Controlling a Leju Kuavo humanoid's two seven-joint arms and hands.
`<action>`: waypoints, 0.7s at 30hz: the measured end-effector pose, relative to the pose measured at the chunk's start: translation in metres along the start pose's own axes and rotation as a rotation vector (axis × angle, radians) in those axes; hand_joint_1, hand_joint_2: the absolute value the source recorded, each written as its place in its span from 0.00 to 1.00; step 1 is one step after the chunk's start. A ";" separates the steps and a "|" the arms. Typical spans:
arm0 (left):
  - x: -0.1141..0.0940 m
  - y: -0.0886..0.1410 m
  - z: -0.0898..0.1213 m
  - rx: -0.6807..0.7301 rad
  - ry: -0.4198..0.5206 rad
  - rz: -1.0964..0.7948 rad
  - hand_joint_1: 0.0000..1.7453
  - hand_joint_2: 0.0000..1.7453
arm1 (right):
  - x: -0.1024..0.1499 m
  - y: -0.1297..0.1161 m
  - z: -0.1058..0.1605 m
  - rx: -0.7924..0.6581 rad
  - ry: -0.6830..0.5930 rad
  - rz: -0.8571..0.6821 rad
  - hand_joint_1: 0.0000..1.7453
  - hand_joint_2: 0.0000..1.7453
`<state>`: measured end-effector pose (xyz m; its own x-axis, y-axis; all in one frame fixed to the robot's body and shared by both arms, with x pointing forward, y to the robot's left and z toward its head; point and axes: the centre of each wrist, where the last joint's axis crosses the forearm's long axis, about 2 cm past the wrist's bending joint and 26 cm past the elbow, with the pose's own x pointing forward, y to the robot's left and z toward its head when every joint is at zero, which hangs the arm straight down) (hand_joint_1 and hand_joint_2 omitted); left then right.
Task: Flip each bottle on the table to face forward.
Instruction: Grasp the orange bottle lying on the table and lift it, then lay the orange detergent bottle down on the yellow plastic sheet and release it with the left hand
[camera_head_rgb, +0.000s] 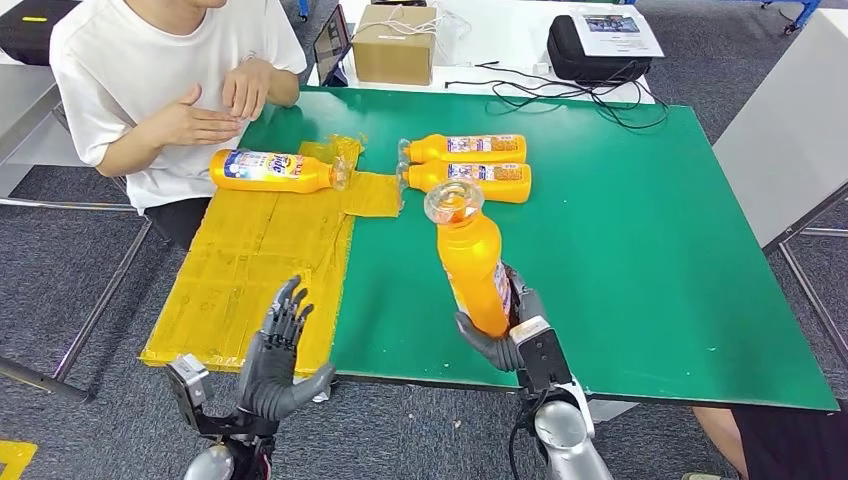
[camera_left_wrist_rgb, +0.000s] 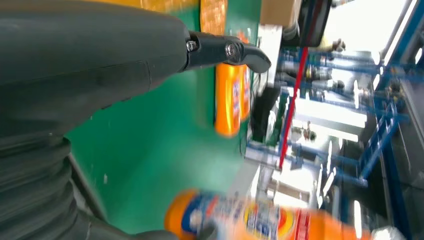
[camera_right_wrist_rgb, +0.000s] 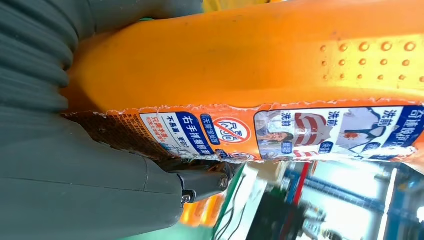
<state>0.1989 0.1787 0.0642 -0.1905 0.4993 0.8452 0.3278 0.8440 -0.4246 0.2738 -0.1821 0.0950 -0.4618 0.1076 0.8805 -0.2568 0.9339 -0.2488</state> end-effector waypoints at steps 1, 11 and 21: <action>-0.001 -0.003 0.001 -0.020 0.003 -0.010 0.00 1.00 | 0.001 0.002 -0.001 0.016 0.000 0.003 1.00 1.00; -0.007 -0.021 -0.010 -0.107 0.046 -0.032 0.00 1.00 | 0.013 0.057 -0.023 0.250 -0.038 0.050 1.00 1.00; -0.011 -0.025 -0.019 -0.136 0.055 -0.001 0.00 1.00 | 0.012 0.104 -0.034 0.462 -0.033 0.110 1.00 1.00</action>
<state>0.2105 0.1486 0.0718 -0.1409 0.4838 0.8638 0.4506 0.8082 -0.3792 0.2708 -0.0721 0.0939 -0.5320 0.1795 0.8275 -0.5520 0.6676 -0.4996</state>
